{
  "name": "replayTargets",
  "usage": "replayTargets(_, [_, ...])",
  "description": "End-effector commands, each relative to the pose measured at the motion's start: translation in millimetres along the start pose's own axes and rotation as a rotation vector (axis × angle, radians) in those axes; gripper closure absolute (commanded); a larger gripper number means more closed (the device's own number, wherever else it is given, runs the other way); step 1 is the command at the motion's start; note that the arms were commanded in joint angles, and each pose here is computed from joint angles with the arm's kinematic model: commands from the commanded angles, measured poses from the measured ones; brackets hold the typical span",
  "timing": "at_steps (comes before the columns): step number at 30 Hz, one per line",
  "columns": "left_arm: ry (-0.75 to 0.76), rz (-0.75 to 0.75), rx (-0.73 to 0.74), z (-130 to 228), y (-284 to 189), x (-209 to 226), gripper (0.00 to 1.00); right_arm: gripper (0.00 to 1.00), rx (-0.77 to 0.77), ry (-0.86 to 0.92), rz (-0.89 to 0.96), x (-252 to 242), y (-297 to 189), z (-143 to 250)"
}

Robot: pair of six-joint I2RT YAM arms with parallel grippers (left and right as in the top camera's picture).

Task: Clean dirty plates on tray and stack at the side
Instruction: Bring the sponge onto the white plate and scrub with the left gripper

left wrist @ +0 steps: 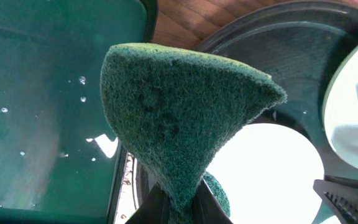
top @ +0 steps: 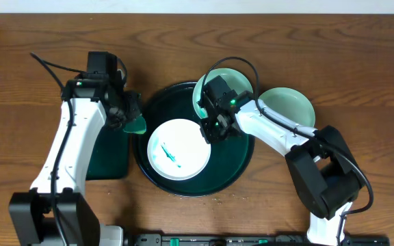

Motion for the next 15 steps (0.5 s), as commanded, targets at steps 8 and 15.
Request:
replayTargets(8, [-0.015,0.003,-0.030,-7.0,2.6,-0.6,0.93,0.93,0.088,-0.007,0.003,1.8,17.4,-2.3])
replayTargets(15, [-0.015,0.007,-0.023,-5.5,2.6,-1.2,0.93,0.99,0.118,0.004,0.010,2.2,18.8,-5.5])
Point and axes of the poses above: each gripper's point midway between its finger pads, its own y axis out along the fingers, its own x axis along the line the jaws close on, z = x × y, the point moved 1 cm from there along -y, back along the fingers, and after that the axes turned 6 degrees about -y, right-handed, at the moved point
